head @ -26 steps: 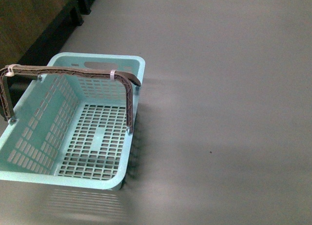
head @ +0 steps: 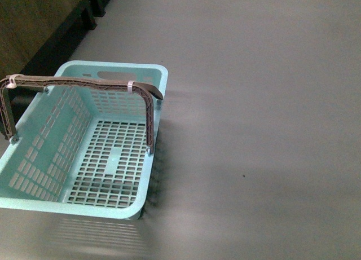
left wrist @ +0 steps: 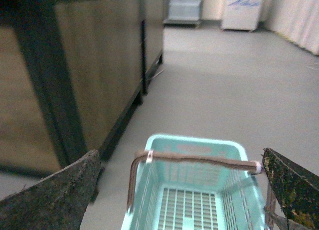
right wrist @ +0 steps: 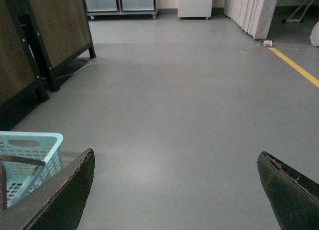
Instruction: Pick lemon and mango into basket
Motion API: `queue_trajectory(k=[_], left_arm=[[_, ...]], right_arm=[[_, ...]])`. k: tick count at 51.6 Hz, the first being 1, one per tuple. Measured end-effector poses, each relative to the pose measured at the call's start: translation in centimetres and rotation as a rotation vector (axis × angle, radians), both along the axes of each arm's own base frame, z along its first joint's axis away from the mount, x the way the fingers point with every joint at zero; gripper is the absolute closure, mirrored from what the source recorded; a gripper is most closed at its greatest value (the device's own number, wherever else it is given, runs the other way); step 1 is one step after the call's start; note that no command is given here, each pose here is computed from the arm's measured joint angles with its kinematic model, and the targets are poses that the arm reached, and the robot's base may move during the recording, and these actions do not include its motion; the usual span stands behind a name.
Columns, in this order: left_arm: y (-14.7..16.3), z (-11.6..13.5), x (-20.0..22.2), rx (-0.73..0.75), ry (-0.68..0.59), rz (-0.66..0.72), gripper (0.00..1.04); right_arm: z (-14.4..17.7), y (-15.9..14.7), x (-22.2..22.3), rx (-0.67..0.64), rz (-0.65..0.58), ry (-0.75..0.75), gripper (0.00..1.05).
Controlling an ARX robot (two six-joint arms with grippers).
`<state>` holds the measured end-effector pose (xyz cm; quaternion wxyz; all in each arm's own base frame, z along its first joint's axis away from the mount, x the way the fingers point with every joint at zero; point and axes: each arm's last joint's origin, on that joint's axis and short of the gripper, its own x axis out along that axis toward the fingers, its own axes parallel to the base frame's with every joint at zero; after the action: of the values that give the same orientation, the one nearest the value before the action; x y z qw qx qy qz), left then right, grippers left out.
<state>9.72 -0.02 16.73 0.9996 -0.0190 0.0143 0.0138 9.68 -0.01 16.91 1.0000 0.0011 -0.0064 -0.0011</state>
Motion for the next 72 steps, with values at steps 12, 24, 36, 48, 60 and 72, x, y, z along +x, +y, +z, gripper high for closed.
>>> queue_trajectory(k=[12,24,36,48,60,72], left_arm=[[-1.4,0.6,2.2,-0.445,0.365,0.149,0.07],[-1.5,0.5,9.9,-0.928,0.357,0.148,0.07],[-3.3,-3.8,18.2,-1.127,0.453,0.216,0.07],[-5.1,-8.9,23.4,-1.203,0.583,0.328,0.07],[-6.4,-10.3,27.8,-1.228,0.589,0.341,0.07],[-6.8,-11.9,30.3,-1.224,0.605,0.364,0.07]], right_arm=[[0.0,0.0,0.0,0.0,0.0,0.0,0.09],[0.0,0.0,0.0,0.0,0.0,0.0,0.09],[0.0,0.0,0.0,0.0,0.0,0.0,0.09],[0.0,0.0,0.0,0.0,0.0,0.0,0.09],[0.0,0.0,0.0,0.0,0.0,0.0,0.09],[0.0,0.0,0.0,0.0,0.0,0.0,0.09]])
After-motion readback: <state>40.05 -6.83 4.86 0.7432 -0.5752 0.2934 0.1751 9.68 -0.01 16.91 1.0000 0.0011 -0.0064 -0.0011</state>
